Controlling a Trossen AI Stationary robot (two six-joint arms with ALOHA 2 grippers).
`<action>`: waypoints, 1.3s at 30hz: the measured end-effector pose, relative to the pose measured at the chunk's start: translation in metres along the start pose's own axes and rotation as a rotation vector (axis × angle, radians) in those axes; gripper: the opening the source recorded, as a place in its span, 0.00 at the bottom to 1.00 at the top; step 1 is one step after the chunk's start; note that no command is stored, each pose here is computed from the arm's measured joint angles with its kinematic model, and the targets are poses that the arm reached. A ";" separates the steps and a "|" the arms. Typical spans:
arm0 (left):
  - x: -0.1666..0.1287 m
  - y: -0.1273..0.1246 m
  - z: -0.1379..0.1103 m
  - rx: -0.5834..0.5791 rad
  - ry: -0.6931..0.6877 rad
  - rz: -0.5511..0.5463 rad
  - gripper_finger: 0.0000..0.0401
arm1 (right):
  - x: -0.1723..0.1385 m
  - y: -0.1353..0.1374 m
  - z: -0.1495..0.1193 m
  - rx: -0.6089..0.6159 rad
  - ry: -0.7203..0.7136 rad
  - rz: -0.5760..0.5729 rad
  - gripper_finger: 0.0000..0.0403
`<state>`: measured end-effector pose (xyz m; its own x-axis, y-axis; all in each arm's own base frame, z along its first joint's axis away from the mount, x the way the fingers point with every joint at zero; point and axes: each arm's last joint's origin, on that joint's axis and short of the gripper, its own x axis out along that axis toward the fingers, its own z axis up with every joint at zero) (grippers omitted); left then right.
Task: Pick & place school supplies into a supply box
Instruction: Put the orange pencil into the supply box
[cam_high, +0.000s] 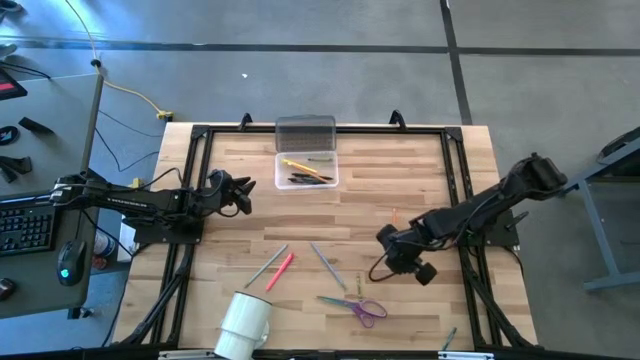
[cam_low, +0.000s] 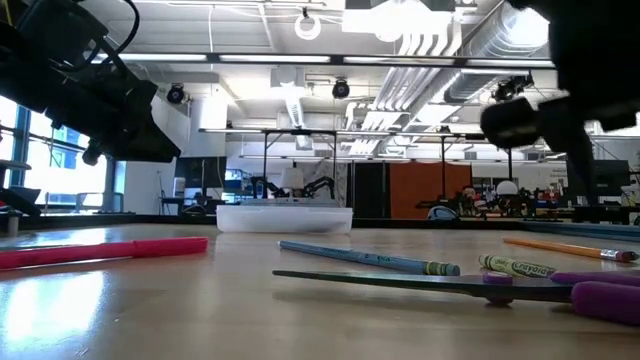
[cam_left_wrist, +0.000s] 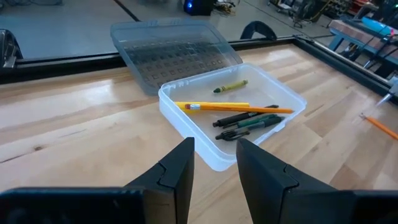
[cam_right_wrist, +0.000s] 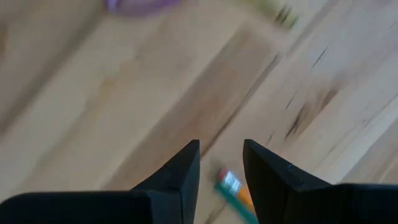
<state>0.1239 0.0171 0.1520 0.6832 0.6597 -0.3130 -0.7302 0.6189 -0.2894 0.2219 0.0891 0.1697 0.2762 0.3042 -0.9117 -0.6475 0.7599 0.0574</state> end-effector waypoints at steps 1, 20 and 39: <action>0.000 0.000 0.000 -0.001 0.000 0.000 0.39 | 0.002 0.002 -0.005 -0.017 0.014 -0.003 0.27; 0.000 -0.001 0.005 -0.110 -0.074 0.041 0.39 | 0.039 0.005 -0.053 -0.274 -0.062 -0.160 0.27; 0.000 0.001 0.005 -0.106 -0.098 0.077 0.39 | 0.026 -0.012 -0.023 -0.209 -0.221 -0.263 0.27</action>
<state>0.1233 0.0195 0.1565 0.6181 0.7454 -0.2498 -0.7734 0.5197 -0.3631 0.2205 0.0752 0.1360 0.5833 0.2485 -0.7733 -0.6585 0.7020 -0.2711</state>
